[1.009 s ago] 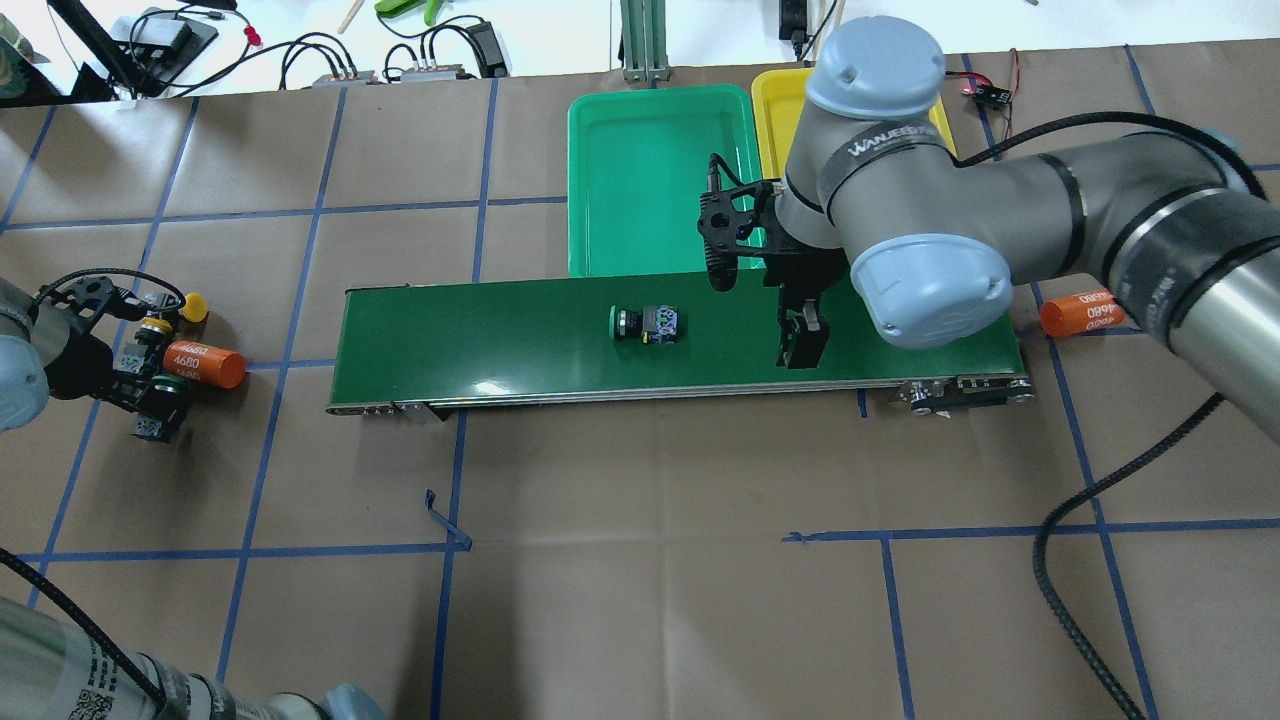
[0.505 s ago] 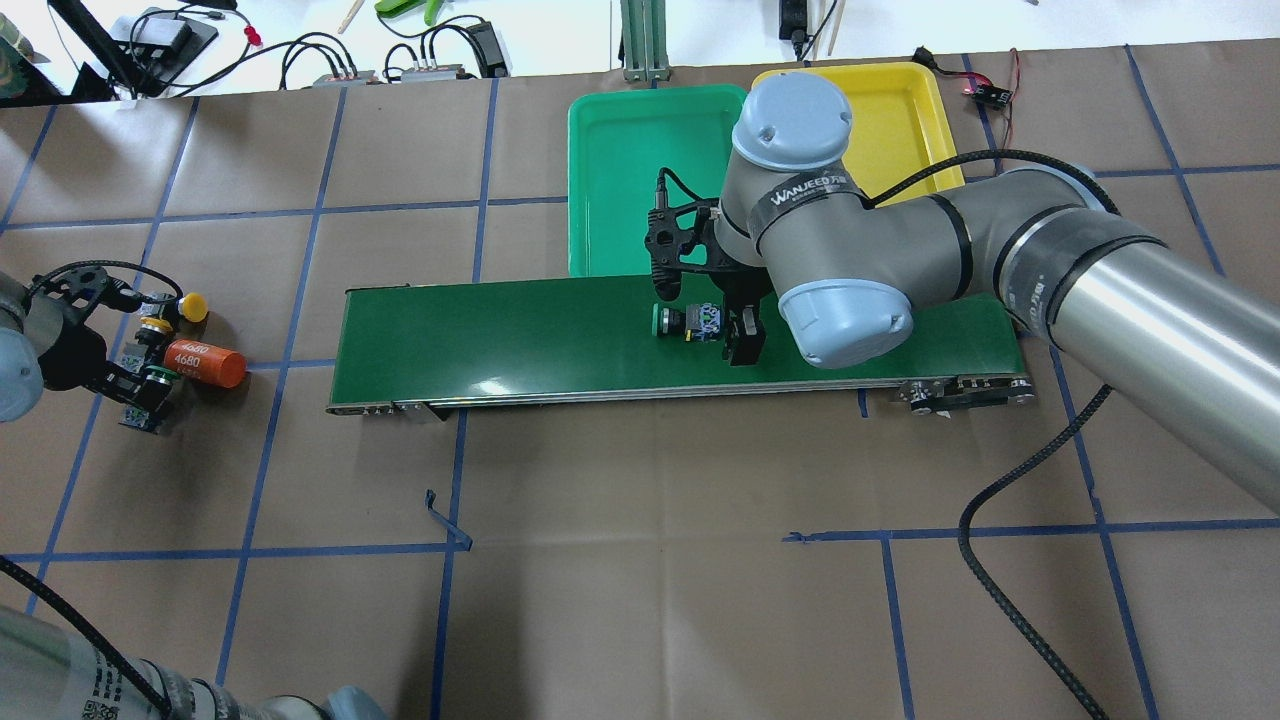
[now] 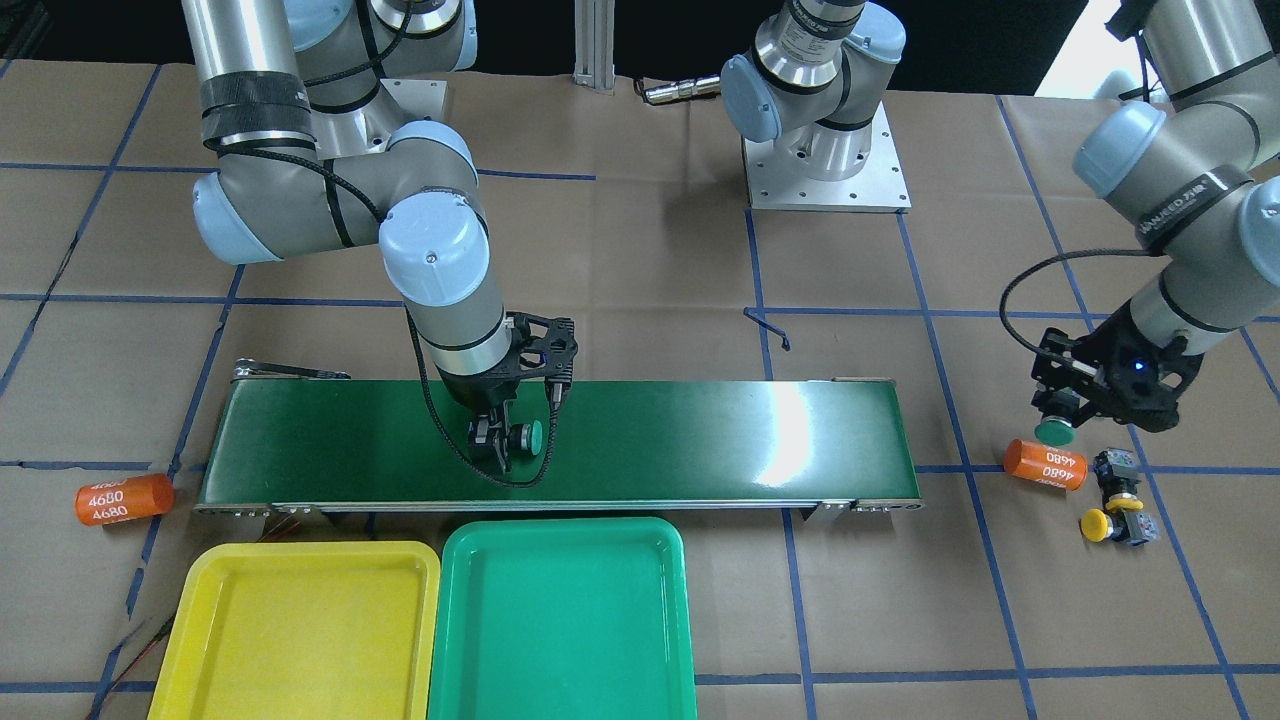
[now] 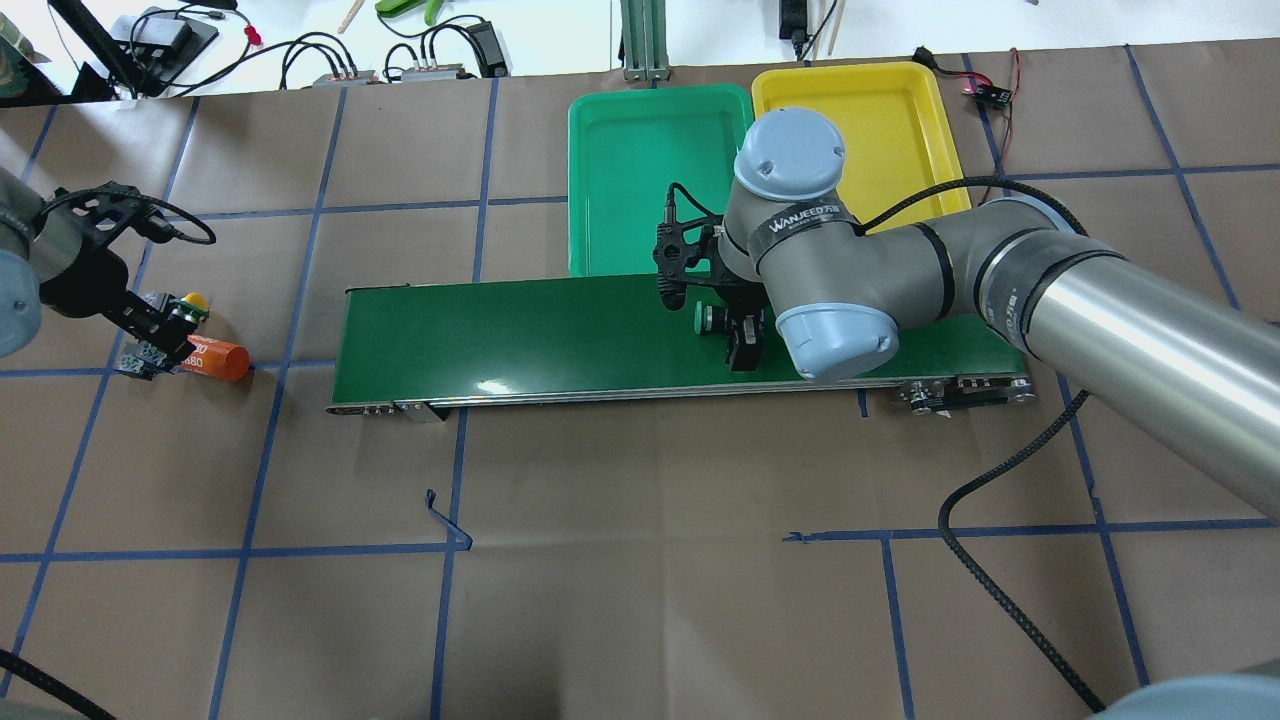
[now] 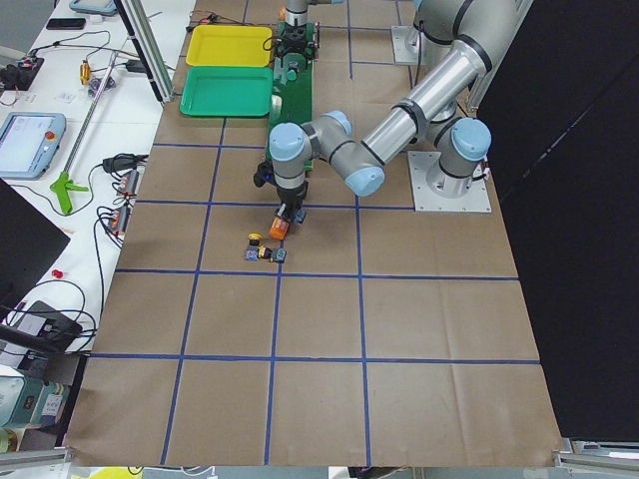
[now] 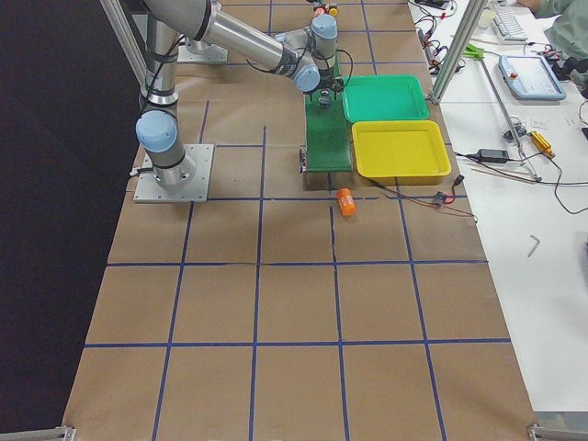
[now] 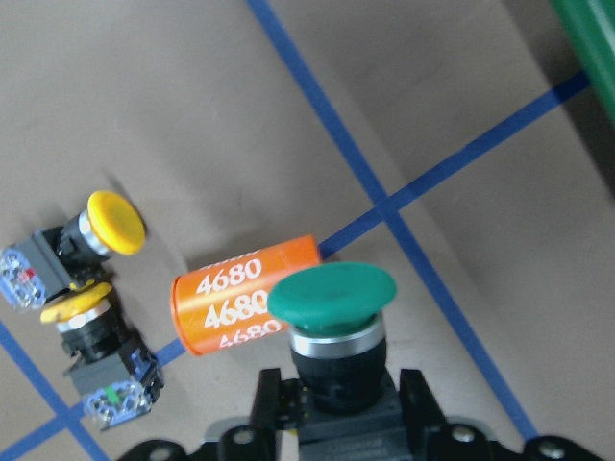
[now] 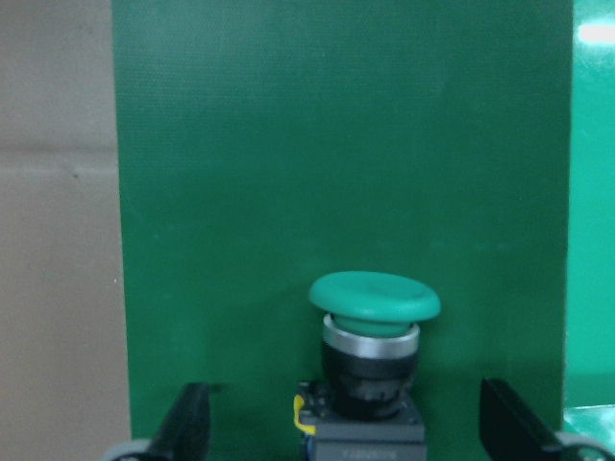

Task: Sort buttons by color to trays
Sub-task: 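Drop the green button in the green tray while the left places its button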

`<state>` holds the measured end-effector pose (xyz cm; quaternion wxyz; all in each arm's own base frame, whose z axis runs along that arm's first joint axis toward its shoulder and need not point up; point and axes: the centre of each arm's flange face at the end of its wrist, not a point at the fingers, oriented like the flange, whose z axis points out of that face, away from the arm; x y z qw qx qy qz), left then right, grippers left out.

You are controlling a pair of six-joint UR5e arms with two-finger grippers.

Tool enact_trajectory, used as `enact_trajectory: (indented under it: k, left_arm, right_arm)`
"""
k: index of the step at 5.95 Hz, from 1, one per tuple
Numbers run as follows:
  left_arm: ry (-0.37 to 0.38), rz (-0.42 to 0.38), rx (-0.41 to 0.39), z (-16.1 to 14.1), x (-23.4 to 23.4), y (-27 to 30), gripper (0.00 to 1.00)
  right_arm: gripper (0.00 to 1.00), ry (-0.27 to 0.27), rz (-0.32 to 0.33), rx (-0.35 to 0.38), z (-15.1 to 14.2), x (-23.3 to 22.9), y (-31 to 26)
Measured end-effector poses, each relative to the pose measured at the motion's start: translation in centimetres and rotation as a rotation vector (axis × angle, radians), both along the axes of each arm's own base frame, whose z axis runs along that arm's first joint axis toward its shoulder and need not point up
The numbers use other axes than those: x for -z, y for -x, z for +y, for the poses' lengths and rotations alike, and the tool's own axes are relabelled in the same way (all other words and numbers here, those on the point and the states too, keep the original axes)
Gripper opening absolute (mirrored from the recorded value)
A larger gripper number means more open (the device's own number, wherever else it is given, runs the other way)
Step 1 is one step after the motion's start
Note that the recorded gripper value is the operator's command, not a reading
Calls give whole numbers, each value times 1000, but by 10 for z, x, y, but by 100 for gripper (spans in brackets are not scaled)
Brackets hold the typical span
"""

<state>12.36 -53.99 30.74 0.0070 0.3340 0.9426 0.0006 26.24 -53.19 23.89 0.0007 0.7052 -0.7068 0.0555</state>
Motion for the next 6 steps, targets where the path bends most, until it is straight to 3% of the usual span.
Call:
enact_trajectory:
  k: [1,2,4,6]
  left_arm:
    - [4,0,143,-10,-15,56,0]
    - [-18,9,308,-12,-9,114,1]
    - [-50,17,612,-4,8,207,0]
    - [-17,10,796,-4,23,233,2]
  right_arm:
    - [15,4,21,12,-6,2,18]
    - [6,9,77,20,-10,2,36]
    - [6,24,144,20,-12,-3,54]
    - [7,90,145,34,-17,-43,82]
